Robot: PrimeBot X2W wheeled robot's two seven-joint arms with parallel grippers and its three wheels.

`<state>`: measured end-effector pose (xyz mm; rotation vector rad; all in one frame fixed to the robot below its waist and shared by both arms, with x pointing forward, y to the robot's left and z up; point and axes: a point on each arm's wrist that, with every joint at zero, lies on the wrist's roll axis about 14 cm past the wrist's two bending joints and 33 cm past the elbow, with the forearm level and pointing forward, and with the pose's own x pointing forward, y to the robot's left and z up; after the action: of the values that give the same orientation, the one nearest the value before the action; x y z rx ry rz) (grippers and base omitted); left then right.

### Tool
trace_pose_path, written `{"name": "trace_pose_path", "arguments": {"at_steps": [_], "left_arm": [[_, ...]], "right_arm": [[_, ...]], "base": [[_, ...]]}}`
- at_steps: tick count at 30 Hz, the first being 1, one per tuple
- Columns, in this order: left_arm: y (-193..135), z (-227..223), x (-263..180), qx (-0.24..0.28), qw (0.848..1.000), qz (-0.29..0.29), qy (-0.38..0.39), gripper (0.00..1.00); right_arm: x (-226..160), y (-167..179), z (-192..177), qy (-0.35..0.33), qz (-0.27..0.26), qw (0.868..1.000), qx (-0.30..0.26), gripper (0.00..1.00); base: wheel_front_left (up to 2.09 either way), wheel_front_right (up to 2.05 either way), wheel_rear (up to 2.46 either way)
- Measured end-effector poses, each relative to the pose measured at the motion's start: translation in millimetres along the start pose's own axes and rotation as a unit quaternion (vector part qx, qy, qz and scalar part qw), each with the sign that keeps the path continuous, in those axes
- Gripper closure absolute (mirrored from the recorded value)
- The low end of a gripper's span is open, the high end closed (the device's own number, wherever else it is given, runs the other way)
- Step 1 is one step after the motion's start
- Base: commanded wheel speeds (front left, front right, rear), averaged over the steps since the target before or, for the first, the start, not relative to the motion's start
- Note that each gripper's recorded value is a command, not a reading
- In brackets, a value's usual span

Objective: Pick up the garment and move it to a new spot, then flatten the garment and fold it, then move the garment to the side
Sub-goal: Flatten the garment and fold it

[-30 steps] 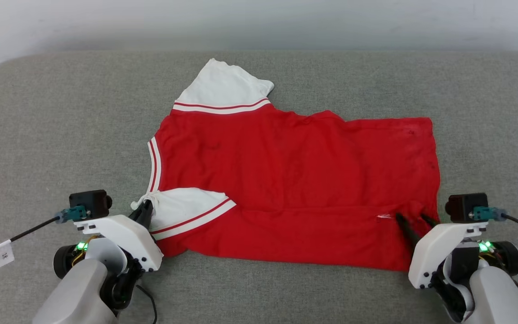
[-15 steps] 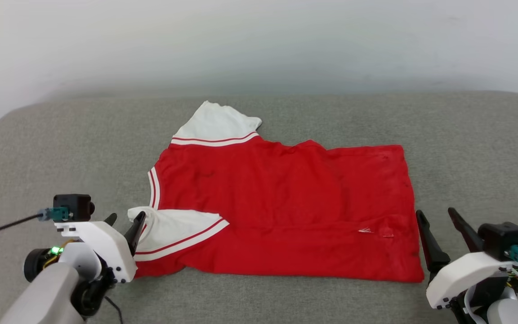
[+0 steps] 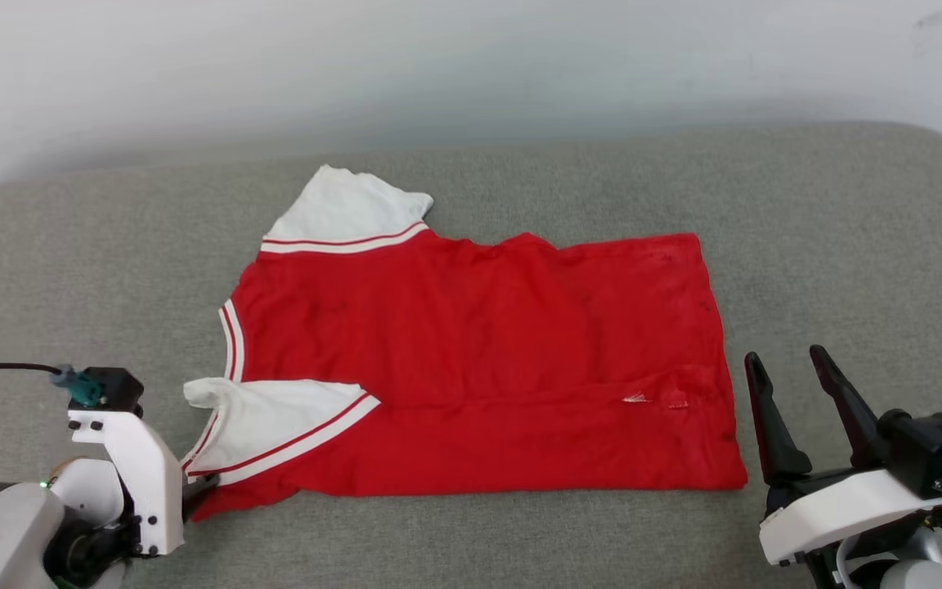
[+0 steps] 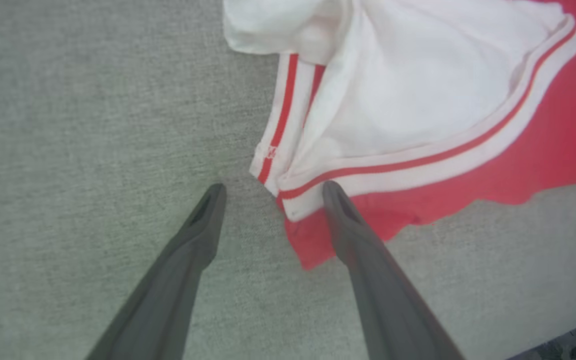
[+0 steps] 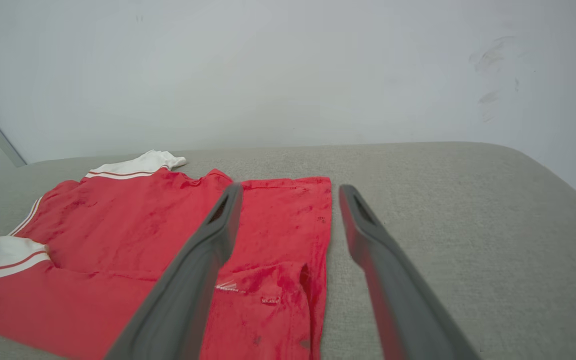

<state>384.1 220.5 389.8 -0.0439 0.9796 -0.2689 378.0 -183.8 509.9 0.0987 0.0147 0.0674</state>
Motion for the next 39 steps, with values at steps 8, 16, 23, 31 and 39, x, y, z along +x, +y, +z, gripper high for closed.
{"name": "trace_pose_path", "arguments": {"at_steps": [8,16,23,31,39], "left_arm": [[-5,-14,22,-0.053,0.997,-0.029,0.048,1.0],[-14,-1,20,-0.064,0.997,-0.039,-0.023,1.0],[-21,29,0,-0.069,0.99,-0.05,-0.117,1.0],[-32,49,-13,-0.056,0.983,-0.066,-0.163,1.0],[-31,33,-15,-0.082,0.98,-0.061,-0.169,1.0]], "right_arm": [[3,-10,-19,0.028,-0.02,0.999,0.007,0.0],[5,-21,-26,0.069,-0.036,0.997,0.027,0.0],[-11,-32,-87,0.283,-0.029,0.958,0.037,0.0],[-11,-13,-121,0.404,0.0,0.914,0.042,0.0],[-8,6,-135,0.436,0.018,0.898,0.057,1.0]], "base": [[0.0,0.0,0.0],[0.0,0.0,0.0],[0.0,0.0,0.0],[0.0,0.0,0.0],[0.0,0.0,0.0]]}}
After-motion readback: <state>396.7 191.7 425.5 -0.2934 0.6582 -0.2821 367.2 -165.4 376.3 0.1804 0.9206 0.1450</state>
